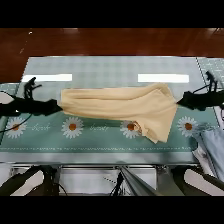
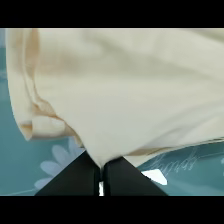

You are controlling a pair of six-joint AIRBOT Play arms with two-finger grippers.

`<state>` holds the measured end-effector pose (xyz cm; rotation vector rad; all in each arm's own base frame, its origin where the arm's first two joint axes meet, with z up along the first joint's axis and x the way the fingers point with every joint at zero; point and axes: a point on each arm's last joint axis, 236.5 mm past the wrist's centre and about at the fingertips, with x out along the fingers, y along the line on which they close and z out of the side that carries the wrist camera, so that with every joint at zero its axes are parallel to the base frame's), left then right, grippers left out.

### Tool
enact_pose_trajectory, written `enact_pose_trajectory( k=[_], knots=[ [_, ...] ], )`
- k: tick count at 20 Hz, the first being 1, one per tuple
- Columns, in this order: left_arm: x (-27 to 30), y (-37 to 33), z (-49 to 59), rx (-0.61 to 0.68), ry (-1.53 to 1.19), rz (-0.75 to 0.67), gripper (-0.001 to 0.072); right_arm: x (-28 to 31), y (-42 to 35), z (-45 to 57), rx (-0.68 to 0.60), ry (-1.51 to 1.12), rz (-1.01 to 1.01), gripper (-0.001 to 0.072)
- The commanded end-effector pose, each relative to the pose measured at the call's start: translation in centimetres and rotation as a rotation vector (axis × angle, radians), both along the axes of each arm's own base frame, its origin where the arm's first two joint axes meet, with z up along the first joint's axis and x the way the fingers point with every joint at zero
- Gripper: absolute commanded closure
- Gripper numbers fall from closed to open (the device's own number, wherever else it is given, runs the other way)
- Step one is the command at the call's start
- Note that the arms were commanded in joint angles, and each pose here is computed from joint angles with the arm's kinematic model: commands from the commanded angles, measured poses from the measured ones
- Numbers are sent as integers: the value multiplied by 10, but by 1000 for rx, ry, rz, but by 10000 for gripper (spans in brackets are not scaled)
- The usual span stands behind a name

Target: Fold the shirts.

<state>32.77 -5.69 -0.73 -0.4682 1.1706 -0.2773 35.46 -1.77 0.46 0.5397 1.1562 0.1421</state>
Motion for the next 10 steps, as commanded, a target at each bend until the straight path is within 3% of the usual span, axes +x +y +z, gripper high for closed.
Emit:
enact_pose_trajectory(
  k=[1, 6, 10],
  knots=[
    [26, 1, 122, 40, -305, -3, 688, 20, -3, 129, -115, -319, 32, 694],
    [-6, -4, 343, 122, -866, 31, 688, -13, 8, 340, -307, -841, -19, 695],
    [-67, -15, 459, 177, -1171, 35, 688, -66, 25, 447, -370, -1114, -84, 695]
  ],
)
